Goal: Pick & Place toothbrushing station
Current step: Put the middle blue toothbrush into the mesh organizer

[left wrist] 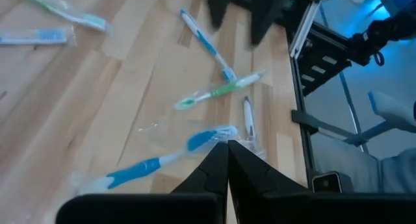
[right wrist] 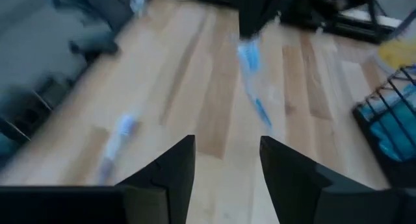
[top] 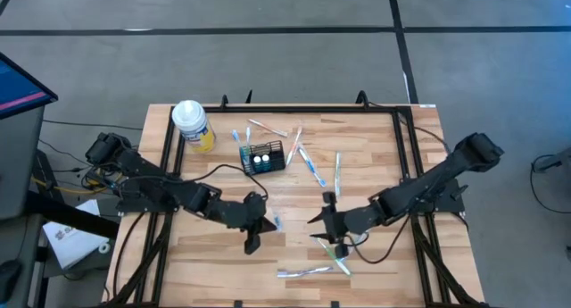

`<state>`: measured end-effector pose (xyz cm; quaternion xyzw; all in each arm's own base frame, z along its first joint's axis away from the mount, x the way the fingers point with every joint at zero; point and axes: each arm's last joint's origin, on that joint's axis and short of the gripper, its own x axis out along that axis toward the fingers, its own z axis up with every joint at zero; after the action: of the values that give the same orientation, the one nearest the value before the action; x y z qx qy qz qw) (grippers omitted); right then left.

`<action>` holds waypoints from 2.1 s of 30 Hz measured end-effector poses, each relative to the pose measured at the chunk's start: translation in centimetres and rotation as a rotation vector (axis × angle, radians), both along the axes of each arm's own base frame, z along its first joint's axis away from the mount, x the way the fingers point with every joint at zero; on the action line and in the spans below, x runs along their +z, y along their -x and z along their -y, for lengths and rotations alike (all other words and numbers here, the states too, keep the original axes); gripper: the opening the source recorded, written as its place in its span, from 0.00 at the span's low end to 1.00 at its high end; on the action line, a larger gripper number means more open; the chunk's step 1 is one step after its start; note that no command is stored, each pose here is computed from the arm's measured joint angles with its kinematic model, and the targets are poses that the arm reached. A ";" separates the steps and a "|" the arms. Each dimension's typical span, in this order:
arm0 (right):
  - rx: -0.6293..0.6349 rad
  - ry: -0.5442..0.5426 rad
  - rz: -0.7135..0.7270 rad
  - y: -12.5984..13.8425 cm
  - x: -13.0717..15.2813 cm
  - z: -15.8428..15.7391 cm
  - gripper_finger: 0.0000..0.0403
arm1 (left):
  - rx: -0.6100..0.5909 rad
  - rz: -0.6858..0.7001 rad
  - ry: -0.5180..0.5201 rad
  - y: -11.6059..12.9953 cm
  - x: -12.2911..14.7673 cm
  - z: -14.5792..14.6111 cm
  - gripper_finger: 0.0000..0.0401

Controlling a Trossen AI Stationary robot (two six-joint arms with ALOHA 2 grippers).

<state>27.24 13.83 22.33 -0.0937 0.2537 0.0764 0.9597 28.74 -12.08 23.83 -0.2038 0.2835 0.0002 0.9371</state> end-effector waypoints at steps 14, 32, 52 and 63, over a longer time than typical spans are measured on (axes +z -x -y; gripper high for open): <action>-0.082 0.025 0.101 -3.0 -1.9 0.8 0.36 | -0.019 0.071 -0.030 -0.5 0.6 -0.3 0.00; -0.055 -0.053 0.169 -5.1 -3.6 1.1 0.41 | -0.024 0.092 -0.040 -0.6 0.7 -0.4 0.00; -0.058 -0.075 0.200 -5.5 -3.3 1.6 0.43 | -0.021 0.193 -0.089 -1.1 1.6 -0.7 0.00; -0.064 -0.071 0.204 -5.5 -3.2 1.8 0.21 | -0.005 0.202 -0.094 -1.3 1.6 -1.1 0.00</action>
<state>32.79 12.07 19.08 -0.0590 0.1549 0.0445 0.9852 30.08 -10.95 25.47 -0.1577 0.1879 -0.0092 0.9694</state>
